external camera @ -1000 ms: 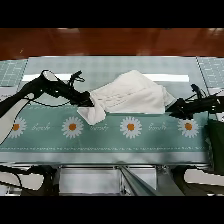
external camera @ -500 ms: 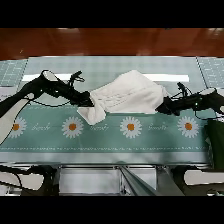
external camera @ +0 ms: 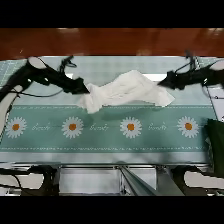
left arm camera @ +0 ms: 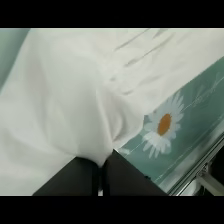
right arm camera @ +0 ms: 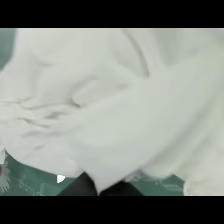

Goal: Fold the shirts.

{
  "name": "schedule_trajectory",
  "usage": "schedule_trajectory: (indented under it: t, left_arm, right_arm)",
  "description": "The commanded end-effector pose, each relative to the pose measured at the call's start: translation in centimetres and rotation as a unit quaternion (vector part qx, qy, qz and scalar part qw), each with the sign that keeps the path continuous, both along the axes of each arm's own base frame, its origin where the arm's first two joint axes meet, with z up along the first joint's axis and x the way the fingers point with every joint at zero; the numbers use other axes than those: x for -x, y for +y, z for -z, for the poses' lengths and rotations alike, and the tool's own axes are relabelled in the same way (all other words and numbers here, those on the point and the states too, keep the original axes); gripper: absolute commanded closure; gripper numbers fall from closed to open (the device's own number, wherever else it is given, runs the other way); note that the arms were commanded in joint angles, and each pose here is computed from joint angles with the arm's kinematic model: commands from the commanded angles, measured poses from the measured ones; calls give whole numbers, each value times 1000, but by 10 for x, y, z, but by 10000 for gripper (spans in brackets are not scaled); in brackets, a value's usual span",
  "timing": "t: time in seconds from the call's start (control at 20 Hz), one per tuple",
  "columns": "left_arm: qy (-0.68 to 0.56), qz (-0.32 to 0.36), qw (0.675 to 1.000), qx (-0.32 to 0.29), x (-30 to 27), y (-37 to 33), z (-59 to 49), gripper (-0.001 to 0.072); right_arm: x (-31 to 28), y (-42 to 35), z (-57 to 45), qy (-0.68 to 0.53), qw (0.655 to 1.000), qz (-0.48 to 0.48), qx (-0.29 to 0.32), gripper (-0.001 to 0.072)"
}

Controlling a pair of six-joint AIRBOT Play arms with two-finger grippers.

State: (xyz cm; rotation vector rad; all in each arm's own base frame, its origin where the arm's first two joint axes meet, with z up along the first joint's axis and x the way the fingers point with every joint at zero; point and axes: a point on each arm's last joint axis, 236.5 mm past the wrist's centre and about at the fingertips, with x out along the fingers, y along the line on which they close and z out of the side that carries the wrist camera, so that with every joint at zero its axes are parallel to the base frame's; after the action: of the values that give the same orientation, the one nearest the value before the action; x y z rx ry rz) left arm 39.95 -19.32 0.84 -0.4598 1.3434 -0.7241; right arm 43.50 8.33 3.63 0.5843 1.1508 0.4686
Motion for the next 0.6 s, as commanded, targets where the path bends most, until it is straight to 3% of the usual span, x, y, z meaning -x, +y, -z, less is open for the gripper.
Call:
schedule_trajectory:
  t: [0.0,0.15,0.3,0.55]
  left_arm:
    - [-131,-37,990,33,-39,20,-124,686]
    - [-286,-63,955,41,-36,37,-261,686]
    - [-419,-86,903,42,5,53,-380,686]
    - [-546,-99,832,17,109,61,-476,686]
  right_arm:
    - [-25,-8,-142,-145,989,10,37,692]
    - [-10,-7,-292,-310,948,26,61,692]
    - [47,-9,-414,-449,887,52,99,692]
    - [165,-9,-486,-547,818,80,160,692]
